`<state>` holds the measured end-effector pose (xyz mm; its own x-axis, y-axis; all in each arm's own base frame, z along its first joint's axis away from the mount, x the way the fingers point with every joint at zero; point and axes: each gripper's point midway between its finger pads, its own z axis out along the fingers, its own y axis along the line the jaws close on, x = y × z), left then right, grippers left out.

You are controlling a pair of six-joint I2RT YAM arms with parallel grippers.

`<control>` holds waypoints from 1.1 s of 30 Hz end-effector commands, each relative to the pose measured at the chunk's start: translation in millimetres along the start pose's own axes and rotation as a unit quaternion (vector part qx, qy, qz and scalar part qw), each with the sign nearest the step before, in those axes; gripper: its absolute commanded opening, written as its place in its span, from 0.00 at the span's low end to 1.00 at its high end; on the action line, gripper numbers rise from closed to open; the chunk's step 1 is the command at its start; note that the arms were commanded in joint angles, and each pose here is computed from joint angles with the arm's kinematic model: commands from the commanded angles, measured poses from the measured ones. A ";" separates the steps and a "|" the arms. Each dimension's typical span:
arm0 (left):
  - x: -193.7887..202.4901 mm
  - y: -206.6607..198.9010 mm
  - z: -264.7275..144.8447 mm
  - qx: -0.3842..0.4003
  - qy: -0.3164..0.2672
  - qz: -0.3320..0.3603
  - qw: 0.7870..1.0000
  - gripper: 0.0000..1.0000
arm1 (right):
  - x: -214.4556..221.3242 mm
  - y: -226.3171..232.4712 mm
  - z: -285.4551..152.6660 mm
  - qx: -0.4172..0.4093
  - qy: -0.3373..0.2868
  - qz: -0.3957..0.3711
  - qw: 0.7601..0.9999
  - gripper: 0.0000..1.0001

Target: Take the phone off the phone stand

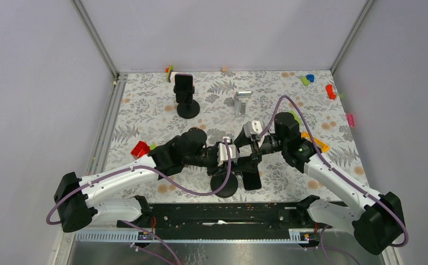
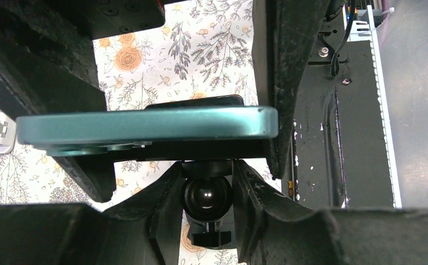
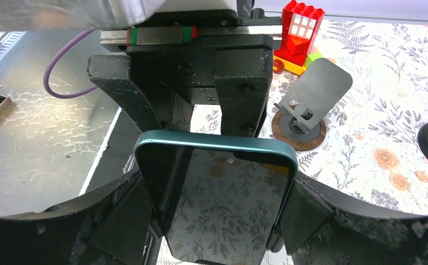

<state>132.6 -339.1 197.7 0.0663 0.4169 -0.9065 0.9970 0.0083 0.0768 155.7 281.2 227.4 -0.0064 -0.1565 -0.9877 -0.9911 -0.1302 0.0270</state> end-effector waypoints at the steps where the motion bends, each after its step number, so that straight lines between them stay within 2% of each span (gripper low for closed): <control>1: -41.9 -32.3 10.4 0.078 -0.064 0.053 0.993 0.00 | 12.0 -52.9 -4.7 0.080 0.033 -0.073 0.994 0.00; 22: -43.3 -58.2 14.4 0.122 -0.056 0.072 0.988 0.00 | 8.7 -82.0 8.9 0.049 0.051 -0.082 0.994 0.00; 33: -39.6 -64.3 13.7 0.131 -0.053 0.069 0.988 0.00 | 0.5 -93.4 -5.1 0.040 0.048 -0.054 0.997 0.00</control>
<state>136.2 -339.6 196.7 0.0843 0.4560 -0.8860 0.9936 0.0281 0.1090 155.9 290.3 228.7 -0.1107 -0.1884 -0.9758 -0.9270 -0.3345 0.1697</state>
